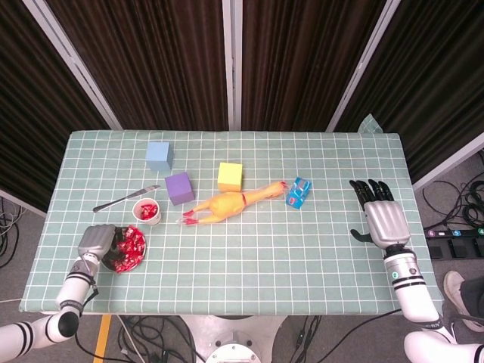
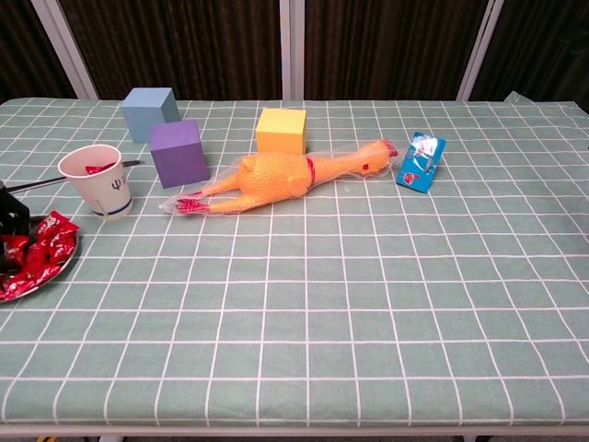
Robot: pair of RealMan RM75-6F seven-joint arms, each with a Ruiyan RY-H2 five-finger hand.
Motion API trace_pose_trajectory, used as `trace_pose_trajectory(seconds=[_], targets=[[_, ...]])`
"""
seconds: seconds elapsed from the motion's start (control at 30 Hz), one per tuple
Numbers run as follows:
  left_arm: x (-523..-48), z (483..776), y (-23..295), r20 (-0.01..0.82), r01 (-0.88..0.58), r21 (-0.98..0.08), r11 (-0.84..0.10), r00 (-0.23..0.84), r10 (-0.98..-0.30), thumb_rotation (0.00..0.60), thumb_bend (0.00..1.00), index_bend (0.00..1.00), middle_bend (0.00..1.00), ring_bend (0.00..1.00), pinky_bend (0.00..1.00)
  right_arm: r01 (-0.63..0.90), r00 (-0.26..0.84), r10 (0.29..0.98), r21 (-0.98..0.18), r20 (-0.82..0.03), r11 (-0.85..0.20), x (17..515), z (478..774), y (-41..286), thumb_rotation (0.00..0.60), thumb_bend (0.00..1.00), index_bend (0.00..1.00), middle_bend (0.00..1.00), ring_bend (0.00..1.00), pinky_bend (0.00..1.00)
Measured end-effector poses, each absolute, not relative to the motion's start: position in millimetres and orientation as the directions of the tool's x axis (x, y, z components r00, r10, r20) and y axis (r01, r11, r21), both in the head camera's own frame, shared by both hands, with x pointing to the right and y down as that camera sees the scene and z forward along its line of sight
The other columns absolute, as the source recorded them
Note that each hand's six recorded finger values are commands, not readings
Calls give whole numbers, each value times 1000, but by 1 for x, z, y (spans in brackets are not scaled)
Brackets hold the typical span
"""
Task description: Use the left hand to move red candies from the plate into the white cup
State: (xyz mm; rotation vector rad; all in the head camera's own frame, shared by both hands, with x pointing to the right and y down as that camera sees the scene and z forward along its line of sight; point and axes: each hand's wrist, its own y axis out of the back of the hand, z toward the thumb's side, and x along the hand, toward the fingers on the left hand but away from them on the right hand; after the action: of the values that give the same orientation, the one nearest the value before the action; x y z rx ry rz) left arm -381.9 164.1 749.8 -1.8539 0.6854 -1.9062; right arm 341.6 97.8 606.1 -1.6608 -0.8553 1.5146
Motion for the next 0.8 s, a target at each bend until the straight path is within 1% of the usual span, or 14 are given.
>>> trace_pose_trajectory(seconds=[0.23, 0.57, 0.8], targets=[[-385, 751, 165, 810, -60, -587, -807, -52, -585, 600, 282, 668, 731, 998, 1000, 2, 87, 850, -853, -520, -522, 341, 607, 98, 600, 101, 31, 87, 0, 0], [-387, 750, 163, 808, -57, -589, -806, -61, -587, 600, 293, 741, 731, 1000, 1000, 0, 87, 848, -851, -522, -524, 340, 608, 98, 600, 101, 31, 86, 0, 0], [-389, 747, 162, 807, -55, -591, -805, -69, -587, 600, 306, 761, 735, 1000, 1000, -1, 89, 847, -850, -524, -526, 339, 609, 99, 600, 101, 31, 86, 0, 0]])
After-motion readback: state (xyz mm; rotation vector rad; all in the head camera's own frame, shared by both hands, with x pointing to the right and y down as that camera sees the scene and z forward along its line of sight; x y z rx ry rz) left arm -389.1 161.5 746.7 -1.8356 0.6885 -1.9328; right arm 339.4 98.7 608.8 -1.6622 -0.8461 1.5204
